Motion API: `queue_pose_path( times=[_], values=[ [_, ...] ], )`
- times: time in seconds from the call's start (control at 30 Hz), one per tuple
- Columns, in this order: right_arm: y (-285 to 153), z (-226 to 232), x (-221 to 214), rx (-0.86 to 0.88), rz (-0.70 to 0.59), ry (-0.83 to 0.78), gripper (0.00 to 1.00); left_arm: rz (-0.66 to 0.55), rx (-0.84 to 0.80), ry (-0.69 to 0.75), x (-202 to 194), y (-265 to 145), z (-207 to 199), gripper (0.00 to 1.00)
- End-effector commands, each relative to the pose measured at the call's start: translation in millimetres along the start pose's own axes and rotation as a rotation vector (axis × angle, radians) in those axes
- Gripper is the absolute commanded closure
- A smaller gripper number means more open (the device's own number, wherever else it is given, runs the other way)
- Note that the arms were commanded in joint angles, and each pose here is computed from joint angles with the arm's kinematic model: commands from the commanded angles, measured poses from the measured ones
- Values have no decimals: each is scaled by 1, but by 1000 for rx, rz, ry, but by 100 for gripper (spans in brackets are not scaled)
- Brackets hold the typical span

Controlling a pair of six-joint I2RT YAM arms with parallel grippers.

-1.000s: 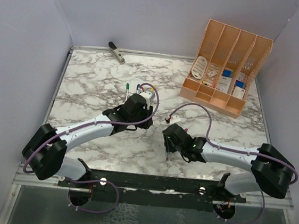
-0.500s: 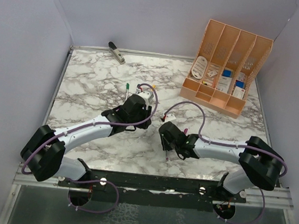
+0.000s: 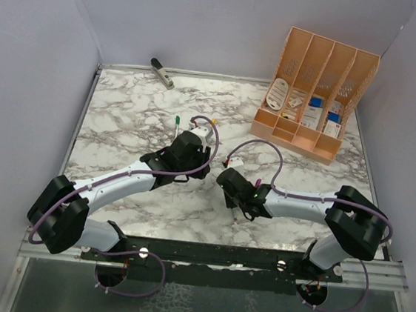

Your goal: Insert the pens into the pen caps

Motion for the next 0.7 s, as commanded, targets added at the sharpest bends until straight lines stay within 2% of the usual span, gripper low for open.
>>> queue_pose_path(
  times=[0.0,0.17,0.27,0.4,0.5,0.67],
  values=[
    [-10,-14,38,-113,-120,29,99,-58,7,6,13,-8,0,65],
    [-39,-25,110,-143,-344,92,99,-89,-69,23,18,-11,-12,65],
    [-62,-33,149,-63,-498,179,99,-113,-155,47,22,-15,-25,65],
    [-110,-51,197,51,-775,296,99,-163,-302,93,29,-26,-48,65],
    [-143,-57,215,104,-920,302,99,-209,-443,150,33,-39,-69,64],
    [-183,-60,231,175,-1085,305,99,-314,-661,212,42,-69,-100,62]
  ],
)
Point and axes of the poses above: each gripper's point midway between its finger pads, its own y axis out along the fingers, its own z axis along the line the jaws close on, x = y × z, the point moved 1 cm from there along -y, back along the fingers, and after that the axes turned 6 degrees about -y, right-handed, at the moved point
